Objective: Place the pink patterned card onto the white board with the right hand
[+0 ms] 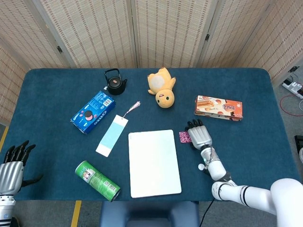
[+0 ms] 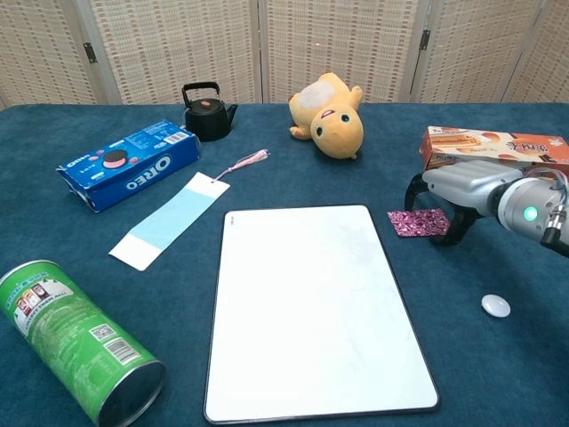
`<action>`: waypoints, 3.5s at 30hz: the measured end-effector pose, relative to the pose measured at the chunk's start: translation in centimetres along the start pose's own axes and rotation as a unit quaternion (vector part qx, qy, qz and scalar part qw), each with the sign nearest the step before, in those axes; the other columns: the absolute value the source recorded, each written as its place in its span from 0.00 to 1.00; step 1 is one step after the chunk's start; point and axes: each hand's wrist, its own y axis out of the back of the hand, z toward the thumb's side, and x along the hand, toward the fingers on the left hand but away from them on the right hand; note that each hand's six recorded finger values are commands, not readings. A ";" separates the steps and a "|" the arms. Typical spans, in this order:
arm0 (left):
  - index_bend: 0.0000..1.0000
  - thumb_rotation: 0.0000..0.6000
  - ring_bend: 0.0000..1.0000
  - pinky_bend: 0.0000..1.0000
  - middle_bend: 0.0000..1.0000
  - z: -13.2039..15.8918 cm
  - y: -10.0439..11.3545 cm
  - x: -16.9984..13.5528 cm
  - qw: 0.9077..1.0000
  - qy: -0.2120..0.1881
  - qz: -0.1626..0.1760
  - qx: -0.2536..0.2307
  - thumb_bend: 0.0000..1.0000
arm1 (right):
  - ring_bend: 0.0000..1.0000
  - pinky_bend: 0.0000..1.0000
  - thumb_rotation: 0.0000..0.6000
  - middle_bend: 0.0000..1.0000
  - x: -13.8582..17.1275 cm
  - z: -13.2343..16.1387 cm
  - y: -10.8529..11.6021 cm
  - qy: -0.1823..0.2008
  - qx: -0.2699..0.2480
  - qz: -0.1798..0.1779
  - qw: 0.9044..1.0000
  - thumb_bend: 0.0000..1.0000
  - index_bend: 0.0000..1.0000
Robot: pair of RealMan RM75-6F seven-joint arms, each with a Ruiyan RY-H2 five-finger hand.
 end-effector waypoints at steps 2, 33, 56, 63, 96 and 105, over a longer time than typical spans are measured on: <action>0.16 1.00 0.13 0.00 0.07 0.0 0.0 0.0 1.000 0.000 -0.001 0.000 0.15 | 0.02 0.00 1.00 0.14 -0.1 0.0 -0.1 -0.001 -0.001 0.001 1.000 0.35 0.27; 0.15 1.00 0.13 0.00 0.07 -0.1 0.3 -0.3 1.000 0.001 0.004 -0.002 0.15 | 0.02 0.00 1.00 0.16 3.4 5.2 3.4 0.097 -0.020 -0.037 0.994 0.35 0.32; 0.15 1.00 0.13 0.00 0.07 -0.9 0.1 -0.7 1.000 0.007 0.004 -0.006 0.15 | 0.07 0.00 1.00 0.15 5.5 12.6 3.0 0.187 0.032 -0.027 0.981 0.35 0.05; 0.15 1.00 0.13 0.00 0.07 -0.5 0.3 -0.6 1.000 0.001 0.006 -0.006 0.15 | 0.07 0.00 1.00 0.16 7.3 10.1 4.5 0.182 0.016 -0.055 0.982 0.35 0.11; 0.15 1.00 0.13 0.00 0.07 2.1 0.8 -0.7 1.000 -0.025 0.004 -0.005 0.15 | 0.08 0.00 1.00 0.22 13.6 -3.5 -4.8 0.112 0.030 -0.001 0.993 0.35 0.35; 0.15 1.00 0.13 0.00 0.07 1.9 0.8 -0.7 1.000 -0.023 0.004 -0.005 0.15 | 0.08 0.00 1.00 0.23 12.8 -3.2 -4.9 0.111 0.038 0.001 0.993 0.35 0.36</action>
